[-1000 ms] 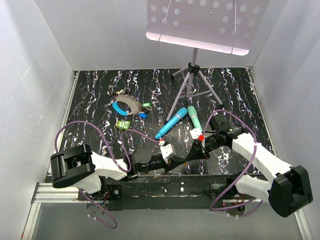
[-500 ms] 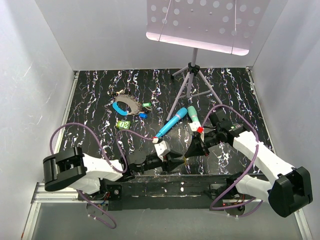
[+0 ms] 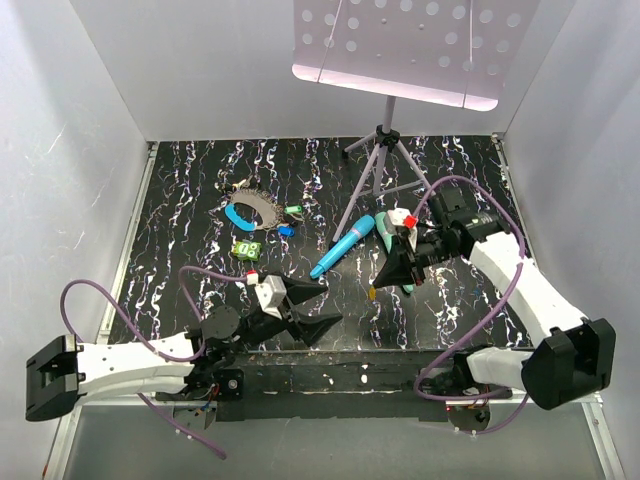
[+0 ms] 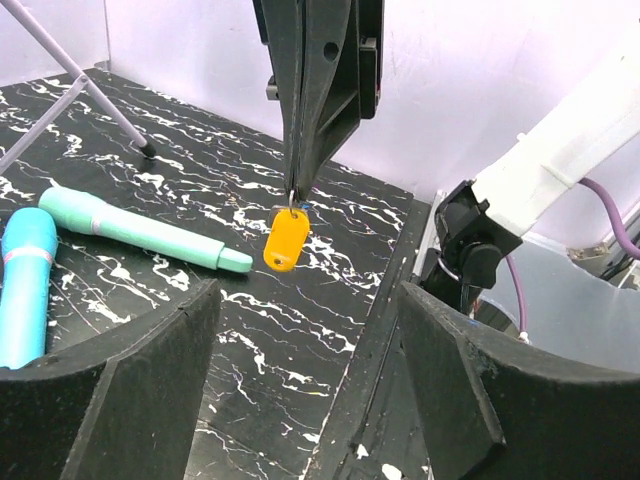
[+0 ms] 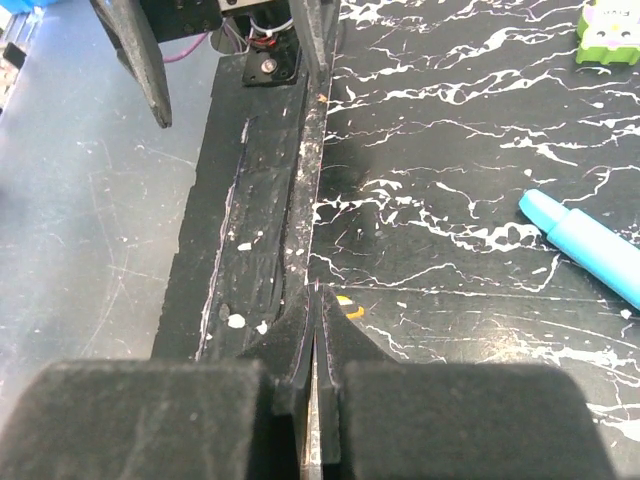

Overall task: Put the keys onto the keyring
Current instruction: Adjust the key.

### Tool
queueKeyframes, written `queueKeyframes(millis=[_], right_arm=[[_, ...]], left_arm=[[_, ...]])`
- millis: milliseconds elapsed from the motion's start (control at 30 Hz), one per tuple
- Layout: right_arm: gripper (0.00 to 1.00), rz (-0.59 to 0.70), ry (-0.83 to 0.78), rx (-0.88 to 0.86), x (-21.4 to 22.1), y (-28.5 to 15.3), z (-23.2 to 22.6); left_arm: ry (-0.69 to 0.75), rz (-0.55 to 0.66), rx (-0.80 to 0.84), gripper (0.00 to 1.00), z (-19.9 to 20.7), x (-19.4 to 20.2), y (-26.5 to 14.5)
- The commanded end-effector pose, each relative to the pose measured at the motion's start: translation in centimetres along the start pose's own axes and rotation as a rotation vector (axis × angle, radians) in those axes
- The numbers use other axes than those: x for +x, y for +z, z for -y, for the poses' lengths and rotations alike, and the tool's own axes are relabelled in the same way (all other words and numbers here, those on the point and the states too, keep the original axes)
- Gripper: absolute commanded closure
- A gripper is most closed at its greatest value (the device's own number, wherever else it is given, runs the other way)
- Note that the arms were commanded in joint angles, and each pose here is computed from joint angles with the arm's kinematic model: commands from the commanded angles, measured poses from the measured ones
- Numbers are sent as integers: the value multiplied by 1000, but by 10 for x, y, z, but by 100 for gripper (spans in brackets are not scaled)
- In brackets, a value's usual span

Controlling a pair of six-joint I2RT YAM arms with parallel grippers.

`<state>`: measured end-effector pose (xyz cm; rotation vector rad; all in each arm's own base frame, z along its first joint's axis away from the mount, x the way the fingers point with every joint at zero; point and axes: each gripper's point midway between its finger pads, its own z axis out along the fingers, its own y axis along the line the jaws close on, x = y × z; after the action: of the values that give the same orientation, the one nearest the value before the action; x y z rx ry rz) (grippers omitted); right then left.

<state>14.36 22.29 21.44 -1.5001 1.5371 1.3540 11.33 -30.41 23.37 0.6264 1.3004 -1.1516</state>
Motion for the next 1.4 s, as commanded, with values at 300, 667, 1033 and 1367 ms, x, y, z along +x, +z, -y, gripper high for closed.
queueKeyframes(millis=[300, 667, 1033, 1367], right_arm=[[99, 136, -412, -4, -28, -12, -42], [99, 190, -401, 101, -14, 4, -31], [99, 220, -377, 74, -18, 8, -28], [99, 230, -368, 27, -16, 13, -38]], left_arm=[[129, -37, -9, 25, -2, -8, 27], [148, -41, 143, 55, 23, 5, 41], [149, -99, 143, 67, 22, 24, 53], [182, -76, 103, 80, 14, 17, 57]])
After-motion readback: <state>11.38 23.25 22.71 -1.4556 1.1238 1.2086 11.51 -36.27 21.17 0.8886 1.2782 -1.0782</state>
